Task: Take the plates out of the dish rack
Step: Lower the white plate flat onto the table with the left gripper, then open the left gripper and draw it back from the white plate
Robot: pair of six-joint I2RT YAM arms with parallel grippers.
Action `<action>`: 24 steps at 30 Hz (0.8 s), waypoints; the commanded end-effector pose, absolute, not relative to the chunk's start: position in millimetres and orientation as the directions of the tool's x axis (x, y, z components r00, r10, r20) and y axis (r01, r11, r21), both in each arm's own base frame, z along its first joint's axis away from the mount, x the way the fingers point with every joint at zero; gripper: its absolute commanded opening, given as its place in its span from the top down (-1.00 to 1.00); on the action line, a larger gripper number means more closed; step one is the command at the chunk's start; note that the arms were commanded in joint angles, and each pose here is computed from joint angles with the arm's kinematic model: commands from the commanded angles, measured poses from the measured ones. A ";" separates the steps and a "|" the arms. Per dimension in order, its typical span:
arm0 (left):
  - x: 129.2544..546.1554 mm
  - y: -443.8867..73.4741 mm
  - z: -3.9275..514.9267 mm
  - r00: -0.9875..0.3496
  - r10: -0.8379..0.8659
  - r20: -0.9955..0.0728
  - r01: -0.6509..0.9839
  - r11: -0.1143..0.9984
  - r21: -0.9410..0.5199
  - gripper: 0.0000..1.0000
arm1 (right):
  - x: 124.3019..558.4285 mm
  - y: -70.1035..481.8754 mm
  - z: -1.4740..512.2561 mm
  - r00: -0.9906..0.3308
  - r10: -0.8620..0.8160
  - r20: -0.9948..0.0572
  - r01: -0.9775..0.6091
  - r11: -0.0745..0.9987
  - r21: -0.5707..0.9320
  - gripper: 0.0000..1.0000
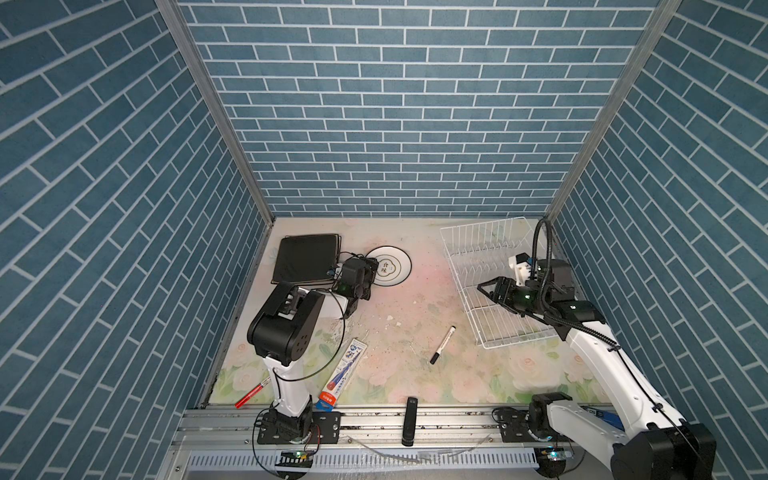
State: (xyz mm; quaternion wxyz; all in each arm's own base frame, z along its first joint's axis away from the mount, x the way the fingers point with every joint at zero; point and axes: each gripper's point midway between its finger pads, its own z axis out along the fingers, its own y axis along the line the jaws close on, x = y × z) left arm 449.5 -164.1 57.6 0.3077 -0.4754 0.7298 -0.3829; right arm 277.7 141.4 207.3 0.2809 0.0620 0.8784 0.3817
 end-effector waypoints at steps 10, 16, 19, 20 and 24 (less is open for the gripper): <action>419.9 -133.2 56.0 -0.374 -0.886 -0.273 -0.487 0.439 -0.755 -0.99 | 281.6 112.6 224.7 -0.705 0.378 -0.600 -0.107 0.779 0.617 -0.96; 415.5 -129.4 82.9 -0.411 -0.818 -0.403 -0.395 0.558 -0.730 -0.99 | 287.8 90.6 219.8 -0.638 0.420 -0.646 -0.028 0.825 0.565 -0.97; 416.3 -129.9 110.8 -0.433 -0.728 -0.531 -0.272 0.668 -0.693 -0.99 | 294.0 81.2 213.4 -0.612 0.404 -0.680 -0.013 0.855 0.519 -0.97; 417.5 -133.0 124.4 -0.440 -0.678 -0.589 -0.201 0.713 -0.672 -0.99 | 297.0 78.5 213.4 -0.594 0.388 -0.705 -0.022 0.868 0.496 -0.97; 405.5 -127.5 147.8 -0.443 -0.522 -0.729 -0.086 0.834 -0.544 -0.99 | 306.5 54.3 214.3 -0.485 0.348 -0.802 0.017 0.921 0.389 -0.97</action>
